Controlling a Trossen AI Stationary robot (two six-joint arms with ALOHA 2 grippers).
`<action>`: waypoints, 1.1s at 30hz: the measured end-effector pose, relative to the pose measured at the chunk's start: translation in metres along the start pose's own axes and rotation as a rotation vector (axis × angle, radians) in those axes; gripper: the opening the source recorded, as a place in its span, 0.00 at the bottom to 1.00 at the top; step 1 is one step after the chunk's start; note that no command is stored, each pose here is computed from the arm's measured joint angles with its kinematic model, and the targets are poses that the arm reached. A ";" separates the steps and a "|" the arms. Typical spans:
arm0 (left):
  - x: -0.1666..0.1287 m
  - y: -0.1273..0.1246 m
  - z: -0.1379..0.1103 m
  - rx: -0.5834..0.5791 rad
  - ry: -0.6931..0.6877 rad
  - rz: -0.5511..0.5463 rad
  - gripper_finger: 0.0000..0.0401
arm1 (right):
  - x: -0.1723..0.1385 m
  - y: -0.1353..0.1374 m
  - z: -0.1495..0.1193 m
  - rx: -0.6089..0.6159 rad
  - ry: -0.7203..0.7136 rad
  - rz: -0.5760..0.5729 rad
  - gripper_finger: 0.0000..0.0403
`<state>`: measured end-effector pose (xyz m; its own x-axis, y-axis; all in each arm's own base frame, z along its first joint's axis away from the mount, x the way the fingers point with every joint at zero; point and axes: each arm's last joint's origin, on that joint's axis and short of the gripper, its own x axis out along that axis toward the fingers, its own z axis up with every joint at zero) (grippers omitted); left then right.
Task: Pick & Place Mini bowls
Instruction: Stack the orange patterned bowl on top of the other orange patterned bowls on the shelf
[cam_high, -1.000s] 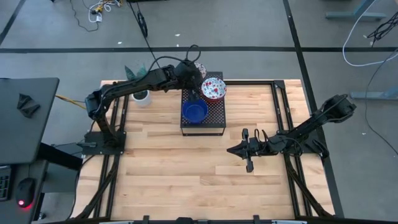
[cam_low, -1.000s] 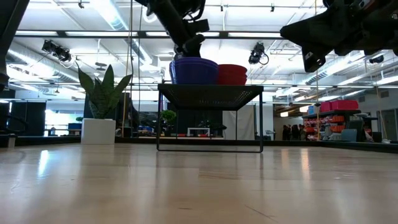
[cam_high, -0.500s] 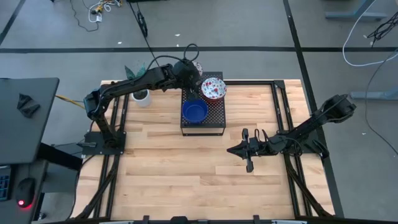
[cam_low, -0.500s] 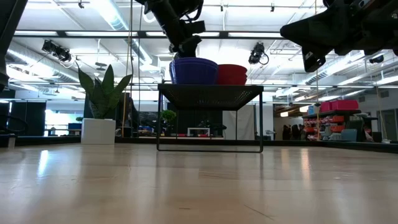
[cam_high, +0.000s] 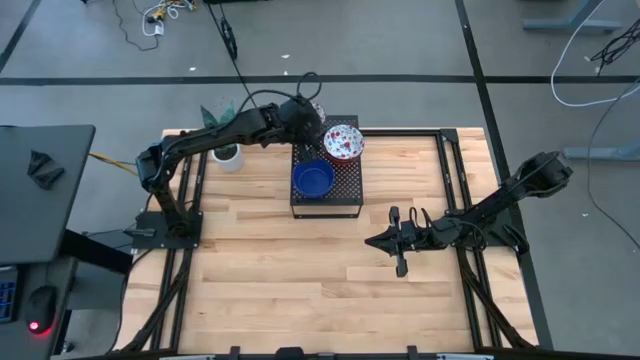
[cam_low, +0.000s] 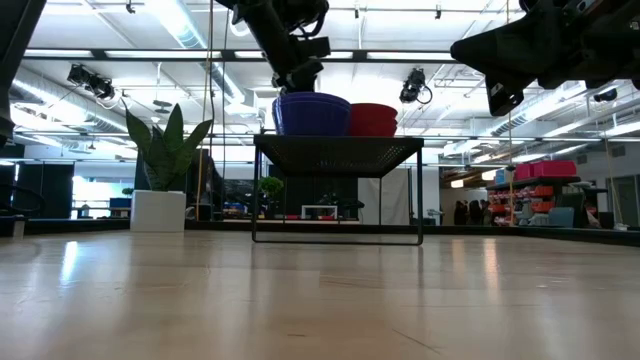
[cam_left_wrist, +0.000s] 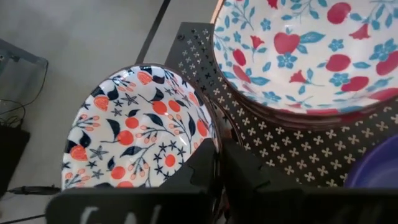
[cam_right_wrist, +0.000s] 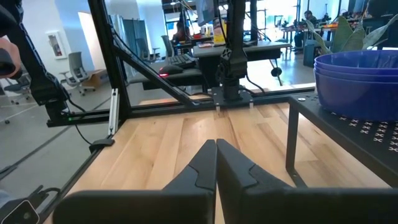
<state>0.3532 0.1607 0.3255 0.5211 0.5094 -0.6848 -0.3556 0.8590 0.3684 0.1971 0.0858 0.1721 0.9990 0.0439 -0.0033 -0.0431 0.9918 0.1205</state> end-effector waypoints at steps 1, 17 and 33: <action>0.001 0.000 0.000 0.000 0.000 0.000 0.07 | 0.000 0.000 0.000 0.000 0.000 0.000 0.02; 0.002 -0.001 0.001 -0.003 -0.010 -0.024 0.08 | 0.000 0.000 0.000 -0.001 0.000 0.000 0.02; 0.001 -0.001 0.001 -0.027 -0.009 -0.023 0.30 | 0.000 0.000 0.000 -0.001 0.000 0.000 0.02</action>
<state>0.3546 0.1606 0.3247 0.5362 0.4898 -0.6874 -0.3638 0.8690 0.3353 0.1971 0.0858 0.1721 0.9990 0.0437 -0.0033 -0.0430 0.9919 0.1197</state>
